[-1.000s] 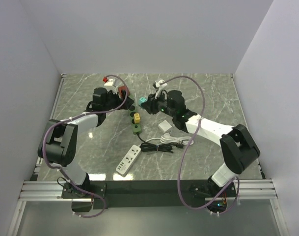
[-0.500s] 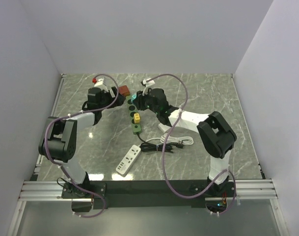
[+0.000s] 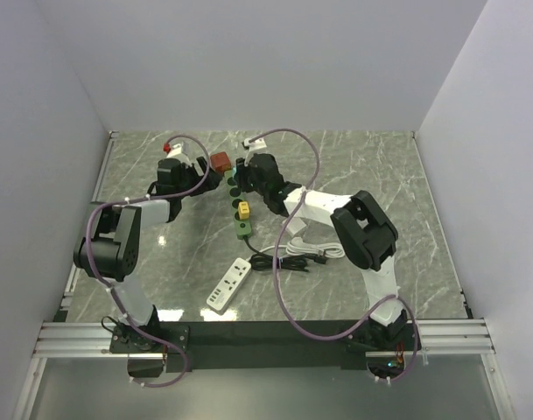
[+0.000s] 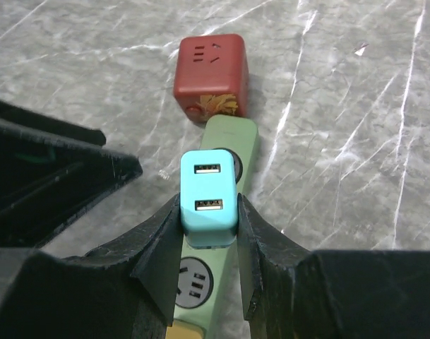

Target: Insert the plug

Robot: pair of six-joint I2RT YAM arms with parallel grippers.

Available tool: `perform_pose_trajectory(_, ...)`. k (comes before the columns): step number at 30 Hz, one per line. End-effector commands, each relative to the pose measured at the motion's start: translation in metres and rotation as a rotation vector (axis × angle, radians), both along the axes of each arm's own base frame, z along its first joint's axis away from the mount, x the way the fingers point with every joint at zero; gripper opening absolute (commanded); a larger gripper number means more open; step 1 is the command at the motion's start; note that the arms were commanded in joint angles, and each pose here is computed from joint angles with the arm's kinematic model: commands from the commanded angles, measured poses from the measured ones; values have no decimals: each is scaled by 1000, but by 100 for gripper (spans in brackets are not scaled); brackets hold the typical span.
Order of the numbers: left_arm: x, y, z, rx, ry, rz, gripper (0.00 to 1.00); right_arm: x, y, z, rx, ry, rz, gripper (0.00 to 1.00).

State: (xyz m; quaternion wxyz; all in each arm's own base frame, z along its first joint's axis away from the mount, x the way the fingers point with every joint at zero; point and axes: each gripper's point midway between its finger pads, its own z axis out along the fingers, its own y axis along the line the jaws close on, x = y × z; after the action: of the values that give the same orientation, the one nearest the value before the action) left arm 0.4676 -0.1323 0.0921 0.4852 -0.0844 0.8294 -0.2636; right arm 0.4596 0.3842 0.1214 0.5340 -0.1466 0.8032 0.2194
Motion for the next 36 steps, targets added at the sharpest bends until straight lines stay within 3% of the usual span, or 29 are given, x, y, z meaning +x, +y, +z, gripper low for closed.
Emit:
perform_pose_trajectory(1, 9, -8, 21, -49, -62, -20, 87, 15, 7, 28, 21, -40, -72, 0)
perform_pose_trajectory(6, 13, -12, 23, -64, -66, -36, 87, 14, 15, 15, -65, 10, -88, 0)
perform_pose_trajectory(17, 8, -52, -7, -30, 7, -85, 84, -16, -2, 21, -46, 25, -65, 0)
perform_pose_trajectory(36, 19, -66, -52, 174, 137, -18, 79, -55, -99, 56, 41, -77, -210, 0)
